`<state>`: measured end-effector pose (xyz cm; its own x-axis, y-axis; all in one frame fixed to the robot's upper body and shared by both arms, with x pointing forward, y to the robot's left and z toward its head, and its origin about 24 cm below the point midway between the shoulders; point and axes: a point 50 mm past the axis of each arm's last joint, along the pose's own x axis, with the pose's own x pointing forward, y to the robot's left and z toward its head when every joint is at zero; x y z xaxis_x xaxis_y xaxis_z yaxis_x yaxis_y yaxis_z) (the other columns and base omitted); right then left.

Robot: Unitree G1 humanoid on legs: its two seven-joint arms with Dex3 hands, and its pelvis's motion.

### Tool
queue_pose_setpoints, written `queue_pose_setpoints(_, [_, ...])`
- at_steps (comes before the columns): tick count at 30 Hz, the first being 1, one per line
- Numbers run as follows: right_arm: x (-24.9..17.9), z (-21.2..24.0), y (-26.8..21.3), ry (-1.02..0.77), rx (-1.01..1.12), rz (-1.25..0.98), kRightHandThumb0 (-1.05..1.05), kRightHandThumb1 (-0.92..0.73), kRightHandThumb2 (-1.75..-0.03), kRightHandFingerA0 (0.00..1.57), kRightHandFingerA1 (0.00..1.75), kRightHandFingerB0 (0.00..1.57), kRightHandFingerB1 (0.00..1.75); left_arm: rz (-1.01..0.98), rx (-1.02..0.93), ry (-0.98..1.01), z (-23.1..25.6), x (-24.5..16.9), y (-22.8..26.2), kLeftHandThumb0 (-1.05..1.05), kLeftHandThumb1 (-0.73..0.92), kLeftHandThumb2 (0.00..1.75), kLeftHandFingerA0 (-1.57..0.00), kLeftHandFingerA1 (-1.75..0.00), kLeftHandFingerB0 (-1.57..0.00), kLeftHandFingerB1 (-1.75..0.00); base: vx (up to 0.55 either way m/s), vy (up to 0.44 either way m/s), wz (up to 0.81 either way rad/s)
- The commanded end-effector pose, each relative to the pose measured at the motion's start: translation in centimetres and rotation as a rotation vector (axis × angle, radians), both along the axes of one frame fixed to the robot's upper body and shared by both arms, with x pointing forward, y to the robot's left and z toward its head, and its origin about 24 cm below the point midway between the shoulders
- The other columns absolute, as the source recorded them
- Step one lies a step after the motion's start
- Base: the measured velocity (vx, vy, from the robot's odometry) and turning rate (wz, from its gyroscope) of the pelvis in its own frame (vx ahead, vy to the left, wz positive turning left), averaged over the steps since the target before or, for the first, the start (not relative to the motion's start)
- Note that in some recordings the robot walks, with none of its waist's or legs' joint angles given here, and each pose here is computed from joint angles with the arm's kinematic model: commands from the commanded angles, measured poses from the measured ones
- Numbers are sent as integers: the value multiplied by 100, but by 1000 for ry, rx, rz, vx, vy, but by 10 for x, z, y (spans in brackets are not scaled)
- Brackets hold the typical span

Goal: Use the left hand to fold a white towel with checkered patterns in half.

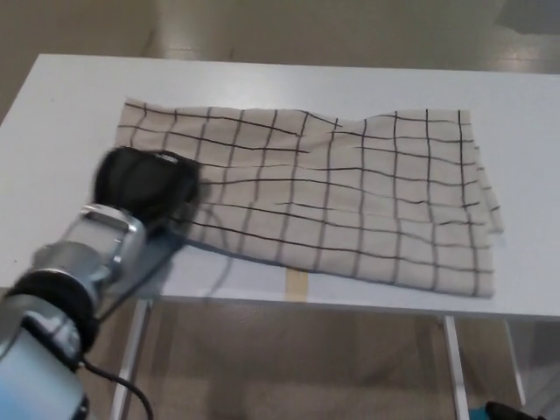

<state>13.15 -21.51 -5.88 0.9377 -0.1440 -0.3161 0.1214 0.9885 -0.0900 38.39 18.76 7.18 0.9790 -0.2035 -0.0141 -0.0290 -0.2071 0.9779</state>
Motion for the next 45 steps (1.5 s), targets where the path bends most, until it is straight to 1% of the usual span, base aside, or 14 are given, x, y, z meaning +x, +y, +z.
queue_pose_setpoints(1, [-1,-3,-2,7,3,2,-30,-64,-59,43,53,56,47,117,-182,-104,26,3,35,-19,67,55,-73,-175,-51,-175,0,0,0])
queue_pose_setpoints(4, [-6,-4,0,20,-7,3,-30,-64,-59,44,54,56,48,155,-255,-158,40,4,48,-17,70,56,-73,-175,-53,-174,0,0,0])
queue_pose_setpoints(5, [-5,-4,0,21,-5,4,-30,-64,-59,45,54,56,48,155,-260,-169,46,5,50,-31,51,79,-108,-143,-85,-130,0,0,0])
queue_pose_setpoints(17, [-6,-5,0,29,-12,0,-30,-64,-59,49,56,57,48,95,-144,-257,78,10,59,-34,50,79,-110,-143,-88,-131,0,0,0])
queue_pose_setpoints(28, [-14,-2,-5,28,-32,11,-32,-65,-59,48,55,57,48,-58,-120,-306,95,20,18,-32,47,78,-110,-142,-89,-130,0,0,0])
queue_pose_setpoints(29, [-13,-1,-5,25,-35,11,-32,-65,-59,48,54,58,48,-81,-124,-318,97,21,12,-26,59,55,-76,-175,-87,-132,0,0,0])
queue_pose_setpoints(30, [-13,0,-5,24,-35,12,-32,-65,-59,48,54,58,48,-111,-123,-332,98,21,4,-29,57,53,-77,-175,-83,-145,0,0,0])
queue_pose_setpoints(31, [-13,0,-5,25,-33,13,-32,-65,-59,48,54,58,48,-125,-118,-340,98,21,0,-29,57,53,-77,-175,-83,-145,0,0,0])
queue_pose_setpoints(33, [-10,1,-4,17,-31,16,-33,-64,-59,48,54,58,48,-218,-83,-397,105,21,-16,-27,61,54,-76,-175,-58,-175,0,0,0])
queue_pose_setpoints(38, [-9,2,-4,8,-29,19,-33,-64,-59,48,54,58,48,-275,-68,-417,108,20,-27,-26,61,53,-77,-175,-57,-175,0,0,0])
queue_pose_setpoints(39, [-9,1,-4,-2,-16,12,-32,-64,-59,48,55,58,48,-367,-49,-416,109,19,-48,-27,58,57,-82,-175,-97,-106,0,0,0])
queue_pose_setpoints(40, [-9,1,-3,-8,-9,6,-32,-64,-60,48,55,59,48,-438,-34,-419,111,17,-64,-29,53,57,-85,-172,-95,-55,0,0,0])
queue_pose_setpoints(44, [-8,0,-3,-11,-7,2,-32,-64,-60,48,55,59,48,-487,-23,-423,112,15,-75,-29,53,57,-85,-172,-95,-55,0,0,0])
queue_pose_setpoints(45, [-9,0,-3,-12,-6,1,-32,-64,-60,48,55,60,48,-532,-19,-419,113,13,-87,-34,46,58,-91,-163,-87,-55,0,0,0])
